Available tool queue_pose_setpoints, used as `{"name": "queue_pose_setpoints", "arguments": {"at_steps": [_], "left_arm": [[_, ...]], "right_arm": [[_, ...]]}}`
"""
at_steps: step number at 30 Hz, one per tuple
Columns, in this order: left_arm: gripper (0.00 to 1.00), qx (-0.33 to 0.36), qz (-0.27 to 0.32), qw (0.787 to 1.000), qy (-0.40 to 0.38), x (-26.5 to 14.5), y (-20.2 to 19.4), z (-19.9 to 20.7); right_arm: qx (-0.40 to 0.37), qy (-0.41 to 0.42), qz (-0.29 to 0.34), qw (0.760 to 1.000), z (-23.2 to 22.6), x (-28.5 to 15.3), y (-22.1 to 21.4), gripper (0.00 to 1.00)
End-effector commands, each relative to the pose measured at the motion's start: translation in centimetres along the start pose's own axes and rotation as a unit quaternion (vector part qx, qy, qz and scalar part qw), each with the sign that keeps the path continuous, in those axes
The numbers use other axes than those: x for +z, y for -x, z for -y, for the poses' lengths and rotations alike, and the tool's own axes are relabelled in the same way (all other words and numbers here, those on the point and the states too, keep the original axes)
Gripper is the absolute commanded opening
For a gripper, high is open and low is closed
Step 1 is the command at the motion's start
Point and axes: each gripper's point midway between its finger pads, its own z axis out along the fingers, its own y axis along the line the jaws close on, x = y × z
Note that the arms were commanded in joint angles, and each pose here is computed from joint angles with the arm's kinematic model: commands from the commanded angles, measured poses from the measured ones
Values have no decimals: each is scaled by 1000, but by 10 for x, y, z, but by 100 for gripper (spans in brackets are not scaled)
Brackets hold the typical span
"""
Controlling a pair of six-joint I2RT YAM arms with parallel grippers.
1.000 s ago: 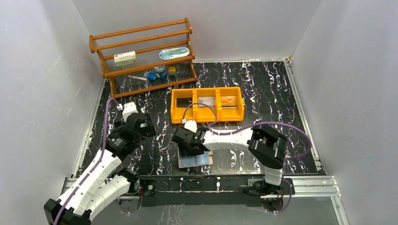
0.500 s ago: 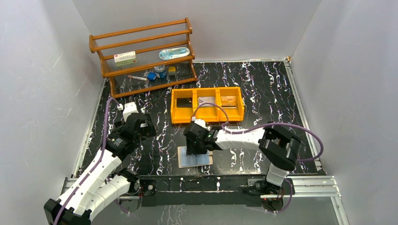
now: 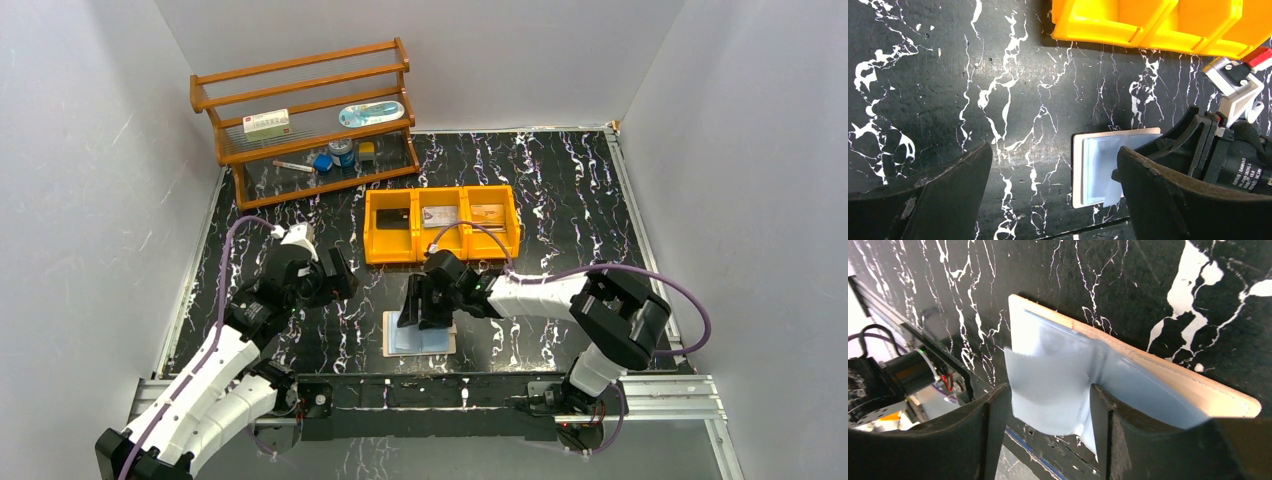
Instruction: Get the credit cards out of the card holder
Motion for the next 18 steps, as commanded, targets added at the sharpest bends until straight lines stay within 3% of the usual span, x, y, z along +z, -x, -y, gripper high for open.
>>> {"name": "queue_pose_setpoints", "arguments": {"at_steps": [1, 7, 13, 18], "left_arm": [[96, -18, 4, 1000, -1, -10, 12, 7], [98, -16, 65, 985, 157, -14, 29, -51], [97, -31, 70, 983, 167, -4, 20, -59], [97, -26, 58, 978, 199, -12, 20, -67]], "right_arm": [[-62, -26, 26, 997, -18, -22, 18, 70], [-81, -102, 65, 989, -24, -33, 31, 74], [-57, -202, 70, 975, -21, -35, 29, 76], [-56, -208, 71, 974, -28, -24, 14, 76]]}}
